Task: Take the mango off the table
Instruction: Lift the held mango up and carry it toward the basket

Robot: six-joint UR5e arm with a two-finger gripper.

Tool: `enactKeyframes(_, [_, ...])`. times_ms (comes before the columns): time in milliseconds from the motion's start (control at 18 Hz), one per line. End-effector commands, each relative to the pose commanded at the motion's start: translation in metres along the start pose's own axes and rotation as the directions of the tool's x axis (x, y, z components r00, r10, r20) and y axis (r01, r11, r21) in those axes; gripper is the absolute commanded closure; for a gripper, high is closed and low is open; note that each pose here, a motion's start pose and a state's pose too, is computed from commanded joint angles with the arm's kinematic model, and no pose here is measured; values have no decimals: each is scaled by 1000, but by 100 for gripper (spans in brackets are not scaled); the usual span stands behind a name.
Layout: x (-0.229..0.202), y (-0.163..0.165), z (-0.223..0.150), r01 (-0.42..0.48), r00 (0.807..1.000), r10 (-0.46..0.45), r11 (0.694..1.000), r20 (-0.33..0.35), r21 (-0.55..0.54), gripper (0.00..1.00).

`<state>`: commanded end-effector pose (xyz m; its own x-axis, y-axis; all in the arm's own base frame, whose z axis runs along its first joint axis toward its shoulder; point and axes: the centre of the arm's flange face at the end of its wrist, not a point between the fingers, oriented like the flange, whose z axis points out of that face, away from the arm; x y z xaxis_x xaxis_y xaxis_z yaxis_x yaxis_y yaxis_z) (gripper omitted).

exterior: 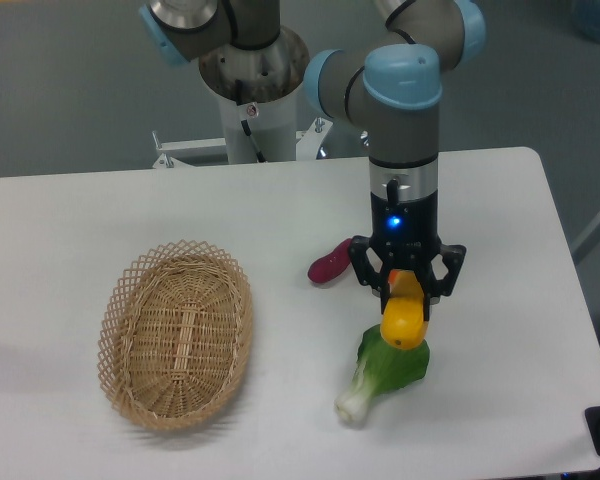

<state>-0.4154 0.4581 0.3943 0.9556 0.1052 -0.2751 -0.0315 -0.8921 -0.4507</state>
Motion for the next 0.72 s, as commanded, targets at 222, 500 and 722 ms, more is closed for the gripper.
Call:
enactKeyframes(222, [1, 0, 0, -1, 1000, 1, 1000, 0, -3, 61])
enactKeyframes(500, [1, -1, 0, -4, 1000, 4, 1000, -1, -3, 61])
enactKeyframes(722, [2, 0, 2, -4, 1000, 4, 1000, -3, -2, 61])
